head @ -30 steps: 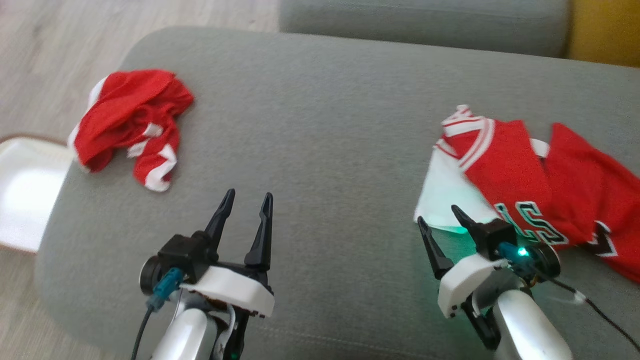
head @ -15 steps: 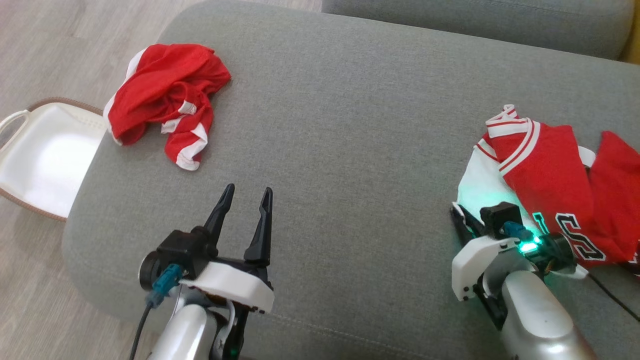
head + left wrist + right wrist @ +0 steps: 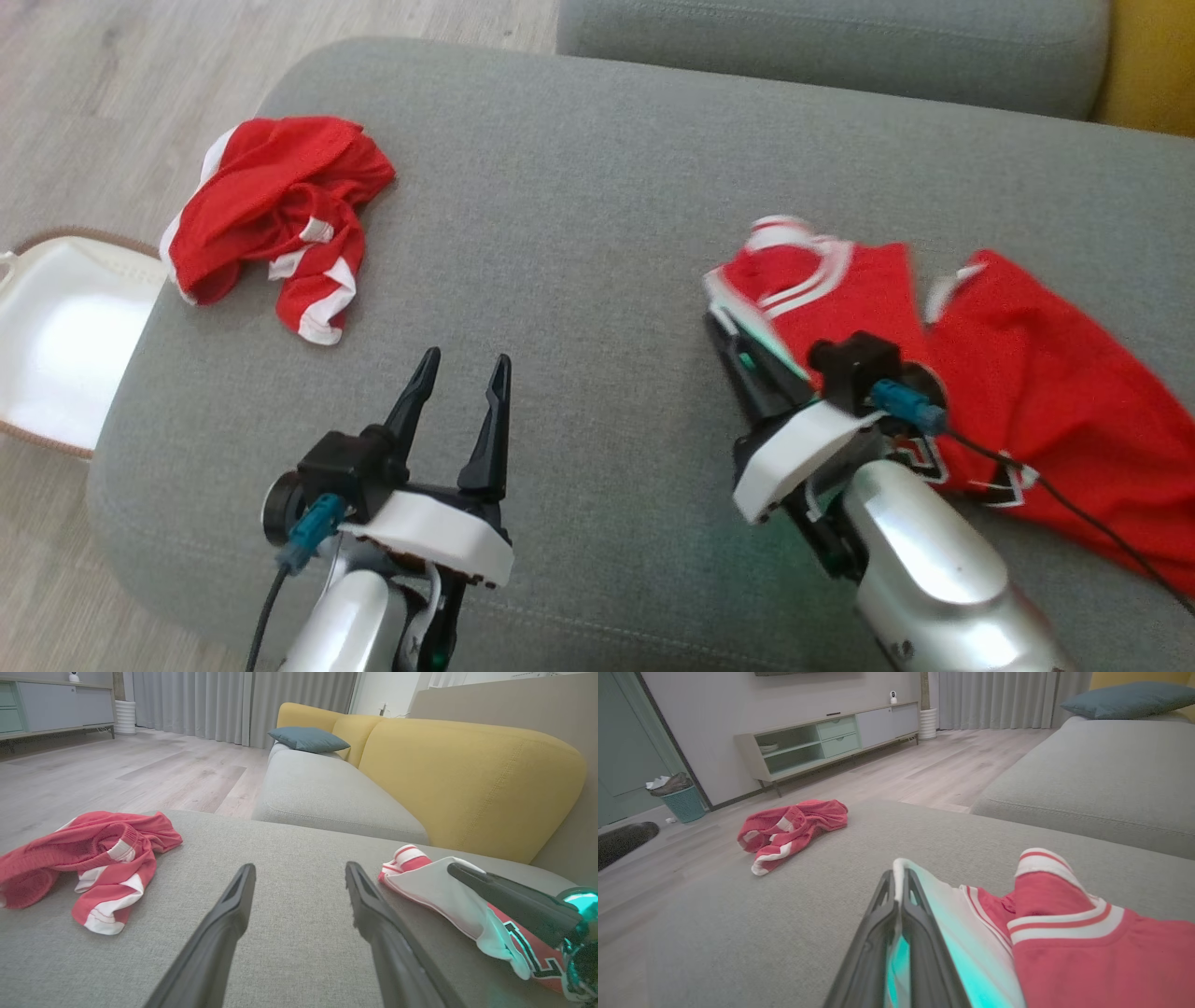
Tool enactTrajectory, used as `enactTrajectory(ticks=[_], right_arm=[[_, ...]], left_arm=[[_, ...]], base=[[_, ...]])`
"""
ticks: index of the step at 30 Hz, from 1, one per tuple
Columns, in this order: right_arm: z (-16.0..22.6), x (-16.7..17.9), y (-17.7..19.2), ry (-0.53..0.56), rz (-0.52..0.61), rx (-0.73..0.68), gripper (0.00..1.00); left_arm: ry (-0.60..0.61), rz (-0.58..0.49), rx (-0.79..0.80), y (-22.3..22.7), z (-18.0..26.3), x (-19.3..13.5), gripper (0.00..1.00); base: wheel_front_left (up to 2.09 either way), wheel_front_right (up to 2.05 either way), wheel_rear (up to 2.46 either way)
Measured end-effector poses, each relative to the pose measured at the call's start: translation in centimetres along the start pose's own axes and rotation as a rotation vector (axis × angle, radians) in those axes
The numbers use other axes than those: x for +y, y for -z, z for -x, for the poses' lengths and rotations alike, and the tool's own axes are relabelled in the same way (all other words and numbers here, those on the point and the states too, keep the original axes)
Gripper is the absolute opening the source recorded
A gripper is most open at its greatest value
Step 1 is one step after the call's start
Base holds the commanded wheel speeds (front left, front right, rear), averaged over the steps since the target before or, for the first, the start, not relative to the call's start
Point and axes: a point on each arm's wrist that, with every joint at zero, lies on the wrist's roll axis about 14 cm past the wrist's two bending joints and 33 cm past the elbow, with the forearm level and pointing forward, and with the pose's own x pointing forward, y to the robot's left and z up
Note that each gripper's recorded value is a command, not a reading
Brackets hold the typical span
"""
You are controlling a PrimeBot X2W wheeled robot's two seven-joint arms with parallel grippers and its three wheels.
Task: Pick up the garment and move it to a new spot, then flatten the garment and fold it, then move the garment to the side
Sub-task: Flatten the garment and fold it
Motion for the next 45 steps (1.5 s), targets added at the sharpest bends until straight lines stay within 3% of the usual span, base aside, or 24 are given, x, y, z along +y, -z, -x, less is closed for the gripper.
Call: enactTrajectory(ticks=[3, 4, 5, 9, 12, 22, 31, 39, 45], right_arm=[[0.3, 1.7, 0.0, -0.043, -0.021, 0.020, 0.00], [0.5, 1.9, 0.5, -0.046, -0.021, 0.041, 0.32], [0.7, 2.2, 1.2, -0.054, -0.016, 0.069, 1.00], [2.2, 3.7, 3.7, -0.077, -0.054, 0.143, 1.00], [2.5, 2.7, 2.8, -0.038, -0.073, 0.104, 1.00], [5.8, -5.8, -3.1, 0.252, -0.082, -0.134, 1.00], [13.5, -9.2, 1.0, 0.482, -0.168, -0.115, 1.00], [13.0, -9.6, 0.2, 0.481, -0.179, -0.130, 1.00], [8.9, -9.9, 0.9, 0.412, -0.276, -0.002, 1.00]], left_arm=[[0.011, 0.000, -0.004, -0.1, 0.0, -0.3, 1.00], [0.013, 0.000, -0.006, -0.2, 0.0, -0.4, 1.00], [0.015, 0.001, -0.007, -0.2, 0.0, -0.5, 1.00], [0.021, 0.001, -0.011, -0.3, 0.1, -0.7, 1.00], [0.034, 0.002, -0.020, -0.6, 0.1, -1.1, 1.00], [0.084, 0.015, -0.031, -0.8, 0.5, -3.0, 1.00], [0.156, 0.022, -0.034, -0.9, -0.2, -5.3, 1.00], [0.162, 0.026, 0.001, 0.3, -0.6, -5.4, 1.00], [0.141, 0.024, 0.024, 1.0, -0.7, -4.6, 1.00]], base=[[0.00, 0.00, 0.00], [0.00, 0.00, 0.00], [0.00, 0.00, 0.00], [0.00, 0.00, 0.00], [0.00, 0.00, 0.00], [0.00, 0.00, 0.00], [0.00, 0.00, 0.00], [0.00, 0.00, 0.00], [0.00, 0.00, 0.00]])
